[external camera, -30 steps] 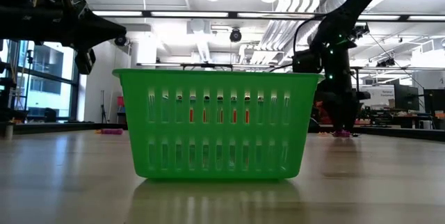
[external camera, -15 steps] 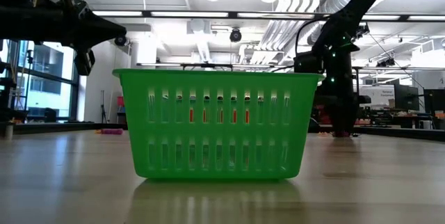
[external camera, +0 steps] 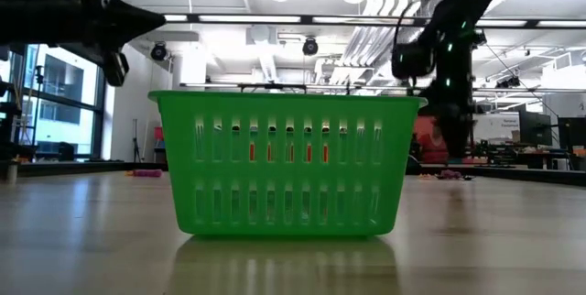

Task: Sort Halloween decoration
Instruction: Put the purple skeleton toy into the red bin

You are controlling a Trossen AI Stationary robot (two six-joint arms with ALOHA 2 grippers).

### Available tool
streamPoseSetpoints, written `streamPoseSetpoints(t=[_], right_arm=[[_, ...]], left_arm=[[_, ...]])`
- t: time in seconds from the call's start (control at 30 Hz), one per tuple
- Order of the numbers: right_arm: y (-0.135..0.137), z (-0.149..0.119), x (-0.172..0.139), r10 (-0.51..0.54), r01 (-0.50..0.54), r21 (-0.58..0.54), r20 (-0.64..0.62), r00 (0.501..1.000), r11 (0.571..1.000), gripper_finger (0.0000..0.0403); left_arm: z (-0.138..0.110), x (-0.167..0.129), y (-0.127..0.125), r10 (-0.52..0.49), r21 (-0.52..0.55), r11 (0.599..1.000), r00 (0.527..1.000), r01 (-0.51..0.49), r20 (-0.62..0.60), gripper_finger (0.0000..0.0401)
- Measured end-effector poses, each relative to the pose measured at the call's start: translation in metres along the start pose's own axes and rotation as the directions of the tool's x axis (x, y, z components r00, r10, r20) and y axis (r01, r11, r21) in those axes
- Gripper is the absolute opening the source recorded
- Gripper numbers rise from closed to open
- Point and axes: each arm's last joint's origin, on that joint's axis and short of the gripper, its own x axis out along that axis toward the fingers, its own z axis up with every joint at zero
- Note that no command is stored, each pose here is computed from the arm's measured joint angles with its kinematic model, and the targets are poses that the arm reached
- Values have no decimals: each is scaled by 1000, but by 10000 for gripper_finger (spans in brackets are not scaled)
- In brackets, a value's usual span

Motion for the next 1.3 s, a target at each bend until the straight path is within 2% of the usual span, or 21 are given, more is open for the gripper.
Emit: streamPoseSetpoints(t=[0.17, 0.37, 0.57, 0.7, 0.77, 1.0, 1.13, 1.3], right_arm=[[11, -8, -40, 66, -66, -6, 216, 974, 998, 3], [26, -12, -71, 166, -194, 21, 430, 887, 981, 2], [49, -7, -88, 259, -261, -75, 545, 798, 962, 1], [62, -1, -107, 316, -282, -155, 611, 726, 947, 1], [67, 2, -118, 340, -296, -180, 646, 683, 938, 1], [79, 7, -146, 396, -309, -255, 698, 596, 916, 0], [92, 13, -157, 442, -322, -311, 728, 524, 894, 0], [107, 23, -160, 485, -311, -373, 710, 511, 874, 0]], left_arm=[[13, 10, -12, 24, 135, 991, 1000, -23, -1, 1], [32, 42, -28, 110, 335, 938, 993, -93, -32, 1], [59, 91, -36, 244, 520, 834, 969, -183, -49, 1], [74, 126, -37, 315, 666, 731, 940, -149, -135, 9], [81, 143, -37, 331, 697, 705, 929, -127, -164, 26], [92, 189, -43, 320, 758, 648, 929, -73, -184, 124], [89, 207, -45, 309, 761, 646, 930, -51, -200, 174], [86, 220, -47, 280, 754, 656, 936, -23, -215, 209]])
